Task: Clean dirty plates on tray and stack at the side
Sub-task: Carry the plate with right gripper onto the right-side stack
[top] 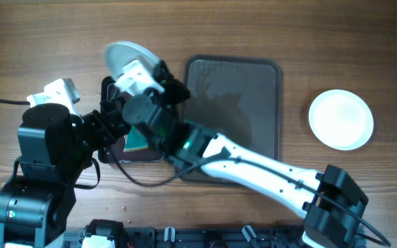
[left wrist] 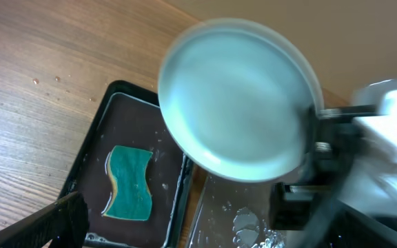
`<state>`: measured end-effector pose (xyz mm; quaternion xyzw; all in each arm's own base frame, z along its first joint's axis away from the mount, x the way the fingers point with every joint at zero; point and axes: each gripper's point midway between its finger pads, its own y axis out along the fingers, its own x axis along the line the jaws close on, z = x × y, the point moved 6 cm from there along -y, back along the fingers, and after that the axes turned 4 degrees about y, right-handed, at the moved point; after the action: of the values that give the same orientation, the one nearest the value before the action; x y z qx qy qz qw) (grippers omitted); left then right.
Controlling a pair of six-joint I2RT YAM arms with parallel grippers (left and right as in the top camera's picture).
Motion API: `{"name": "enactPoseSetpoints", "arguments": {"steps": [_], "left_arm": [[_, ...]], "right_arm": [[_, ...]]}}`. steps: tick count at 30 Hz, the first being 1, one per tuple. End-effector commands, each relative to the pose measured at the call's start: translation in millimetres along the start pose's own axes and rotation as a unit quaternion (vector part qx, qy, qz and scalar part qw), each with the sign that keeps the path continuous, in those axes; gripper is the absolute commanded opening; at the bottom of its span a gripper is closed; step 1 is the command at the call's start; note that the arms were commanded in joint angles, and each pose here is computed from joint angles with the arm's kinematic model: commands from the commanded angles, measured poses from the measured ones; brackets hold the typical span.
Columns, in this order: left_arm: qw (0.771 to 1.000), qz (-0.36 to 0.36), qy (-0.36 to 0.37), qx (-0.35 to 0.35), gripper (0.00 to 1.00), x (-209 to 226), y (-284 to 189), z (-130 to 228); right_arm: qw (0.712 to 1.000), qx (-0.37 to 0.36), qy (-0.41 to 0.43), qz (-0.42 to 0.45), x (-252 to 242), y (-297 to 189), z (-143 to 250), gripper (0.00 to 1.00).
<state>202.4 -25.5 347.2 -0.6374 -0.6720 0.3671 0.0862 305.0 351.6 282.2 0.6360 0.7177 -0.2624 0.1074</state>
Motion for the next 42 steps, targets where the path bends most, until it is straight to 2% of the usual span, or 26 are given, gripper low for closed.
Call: {"name": "enactPoseSetpoints", "arguments": {"steps": [1, 4, 6, 9, 12, 15, 19, 23, 26, 30, 31, 35, 38, 42], "left_arm": [[1.0, 0.001, 0.0, -0.011, 1.0, -1, -4, -5], [1.0, 0.001, 0.0, -0.011, 1.0, -1, -4, -5], [1.0, 0.001, 0.0, -0.011, 1.0, -1, -4, -5], [1.0, 0.001, 0.0, -0.011, 1.0, -1, -4, -5], [1.0, 0.001, 0.0, -0.011, 1.0, -1, -4, -5], [1.0, 0.001, 0.0, -0.011, 1.0, -1, -4, -5], [1.0, 0.001, 0.0, -0.011, 1.0, -1, -4, -5], [1.0, 0.001, 0.0, -0.011, 1.0, -1, -4, -5], [1.0, 0.001, 0.0, -0.011, 1.0, -1, -4, -5], [1.0, 0.001, 0.0, -0.011, 1.0, -1, -4, -5], [1.0, 0.001, 0.0, -0.011, 1.0, -1, -4, -5], [1.0, 0.001, 0.0, -0.011, 1.0, -1, -4, -5], [1.0, 0.001, 0.0, -0.011, 1.0, -1, -4, -5], [1.0, 0.001, 0.0, -0.011, 1.0, -1, -4, -5]], "right_arm": [[0.97, 0.09, 0.205, -0.098, -1, 15, 28, 0.04], [0.911, 0.2, 0.319, -0.169, 2, 20, 55, 0.04], [0.867, 0.244, 0.371, -0.227, -2, 21, 57, 0.04], [0.813, 0.257, 0.417, -0.316, -34, 18, 43, 0.04], [0.785, 0.255, 0.453, -0.337, -85, 13, 37, 0.04], [0.771, 0.266, 0.503, -0.286, -155, 5, 52, 0.04], [0.764, 0.287, 0.556, -0.158, -247, -13, 96, 0.04], [0.734, 0.326, 0.595, -0.01, -328, -36, 164, 0.04], [0.707, 0.357, 0.608, 0.056, -362, -48, 213, 0.04], [0.651, 0.399, 0.631, 0.139, -387, -61, 286, 0.04], [0.621, 0.415, 0.645, 0.163, -389, -65, 319, 0.04], [0.571, 0.449, 0.663, 0.182, -375, -68, 385, 0.04], [0.552, 0.468, 0.667, 0.177, -358, -65, 412, 0.04], [0.546, 0.475, 0.666, 0.182, -349, -60, 429, 0.04]]}}
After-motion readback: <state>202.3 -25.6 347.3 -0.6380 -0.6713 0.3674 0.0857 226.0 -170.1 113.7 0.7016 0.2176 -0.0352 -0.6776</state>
